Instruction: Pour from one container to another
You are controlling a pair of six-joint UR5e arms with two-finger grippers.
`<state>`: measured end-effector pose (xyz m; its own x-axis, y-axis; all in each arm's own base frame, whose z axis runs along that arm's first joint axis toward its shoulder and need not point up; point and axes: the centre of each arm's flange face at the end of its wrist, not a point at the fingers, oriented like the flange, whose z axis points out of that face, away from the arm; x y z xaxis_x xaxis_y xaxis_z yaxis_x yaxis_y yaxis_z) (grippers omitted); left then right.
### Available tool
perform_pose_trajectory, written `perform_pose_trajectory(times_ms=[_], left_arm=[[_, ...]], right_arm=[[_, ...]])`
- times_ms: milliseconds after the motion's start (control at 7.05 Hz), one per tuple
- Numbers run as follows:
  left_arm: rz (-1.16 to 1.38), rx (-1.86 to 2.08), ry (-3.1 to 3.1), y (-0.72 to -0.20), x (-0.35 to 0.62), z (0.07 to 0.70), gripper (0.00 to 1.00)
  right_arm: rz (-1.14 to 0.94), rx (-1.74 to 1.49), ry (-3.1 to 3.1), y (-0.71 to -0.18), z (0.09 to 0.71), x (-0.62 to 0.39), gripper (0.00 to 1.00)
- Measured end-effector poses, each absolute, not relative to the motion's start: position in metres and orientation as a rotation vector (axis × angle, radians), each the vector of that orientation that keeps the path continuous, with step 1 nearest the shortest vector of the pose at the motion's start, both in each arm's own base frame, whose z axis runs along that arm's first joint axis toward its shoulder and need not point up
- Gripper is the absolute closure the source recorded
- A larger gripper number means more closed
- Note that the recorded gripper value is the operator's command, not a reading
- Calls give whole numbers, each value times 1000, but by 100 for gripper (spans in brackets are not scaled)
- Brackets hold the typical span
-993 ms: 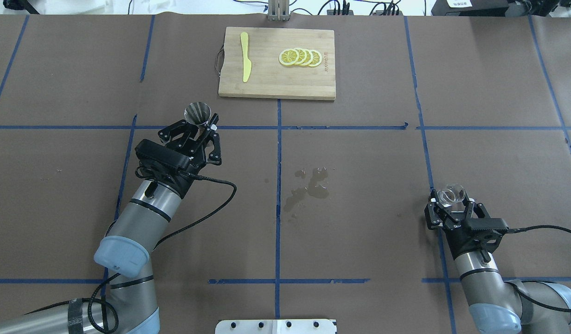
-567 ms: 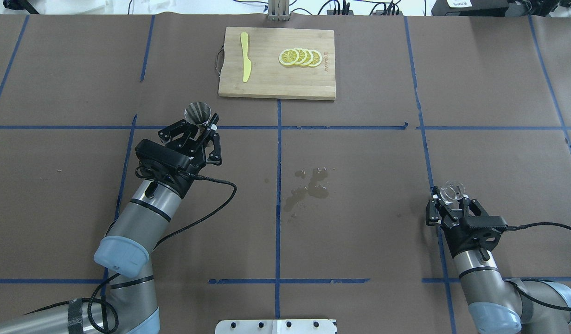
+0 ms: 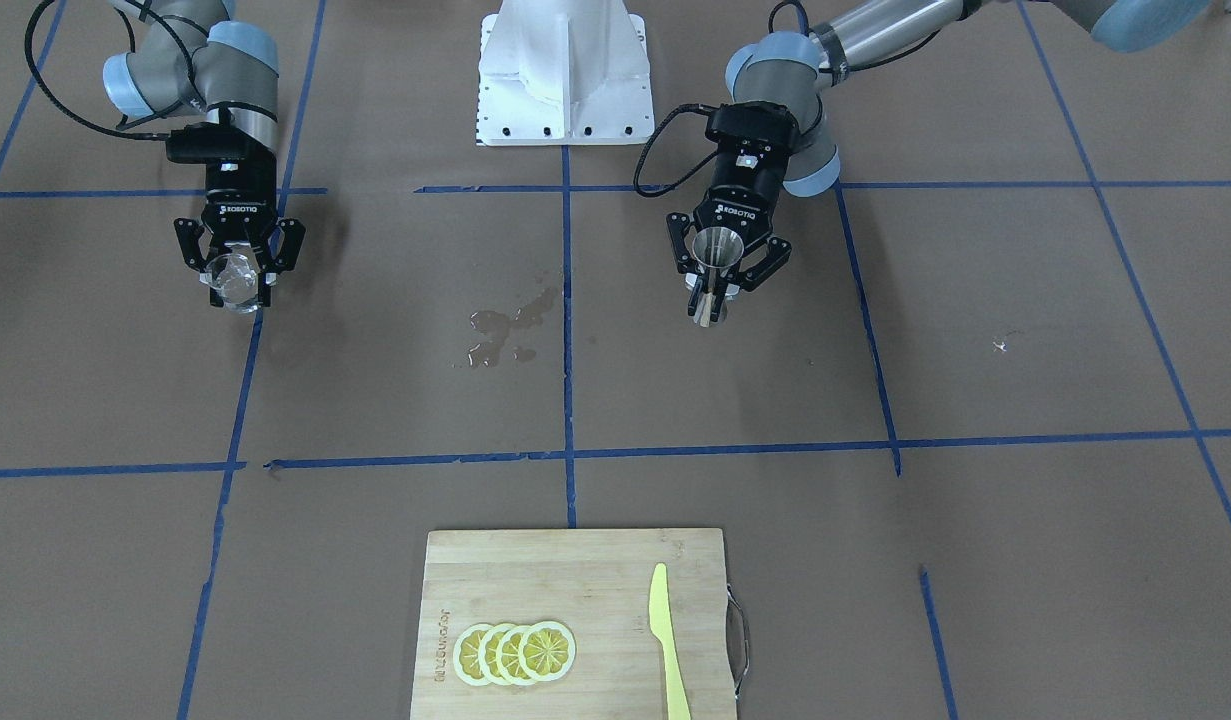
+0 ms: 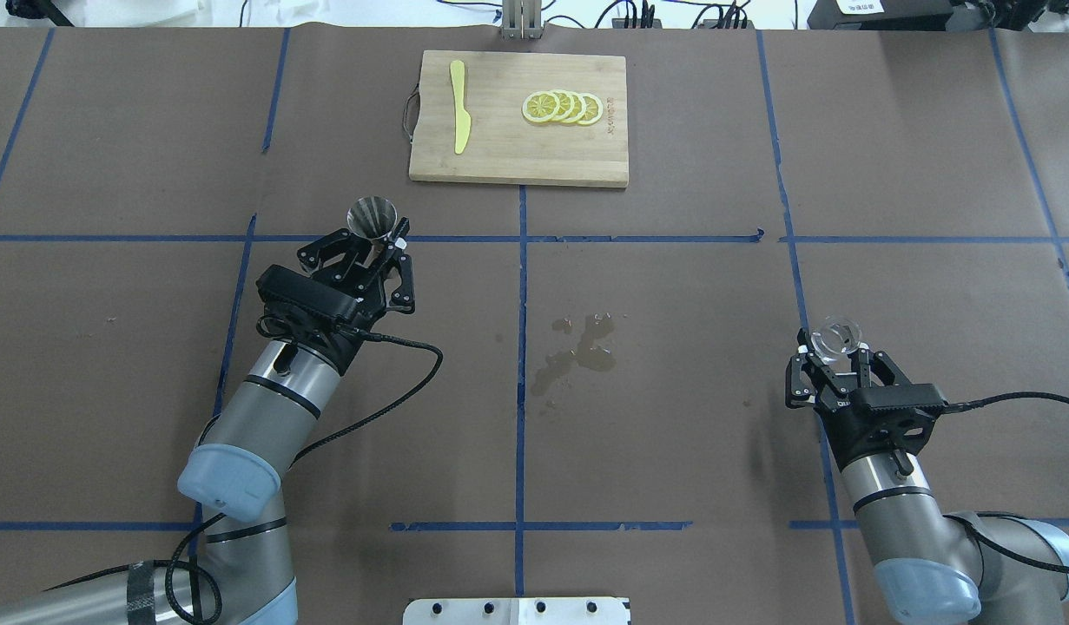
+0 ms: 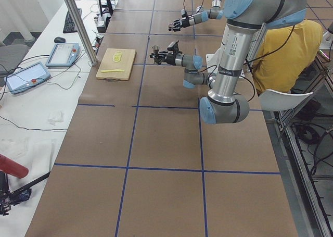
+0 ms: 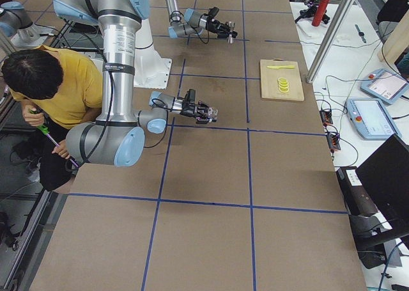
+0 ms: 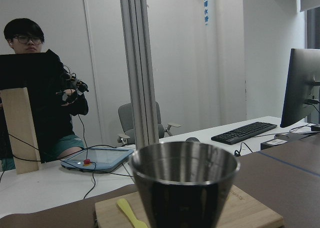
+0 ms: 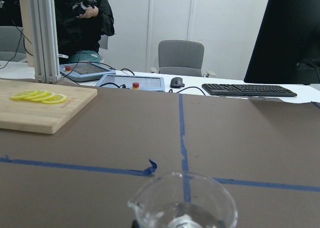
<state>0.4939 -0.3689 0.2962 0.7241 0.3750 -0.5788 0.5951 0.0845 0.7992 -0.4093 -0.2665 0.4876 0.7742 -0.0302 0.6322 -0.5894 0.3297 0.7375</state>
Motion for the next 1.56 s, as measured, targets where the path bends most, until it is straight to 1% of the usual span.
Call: perform_pose_trajectory(times_ms=[567, 993, 1560], left_arm=[[-153, 1512, 843, -357, 524, 291, 100], [-38, 1482, 949, -347, 549, 279, 100], [88, 1482, 1178, -332, 551, 268, 100]], right_arm=[[370, 1239, -689, -269, 384, -423, 100], [355, 1263, -716, -270, 341, -437, 100], [320, 1289, -734, -265, 293, -437, 100]])
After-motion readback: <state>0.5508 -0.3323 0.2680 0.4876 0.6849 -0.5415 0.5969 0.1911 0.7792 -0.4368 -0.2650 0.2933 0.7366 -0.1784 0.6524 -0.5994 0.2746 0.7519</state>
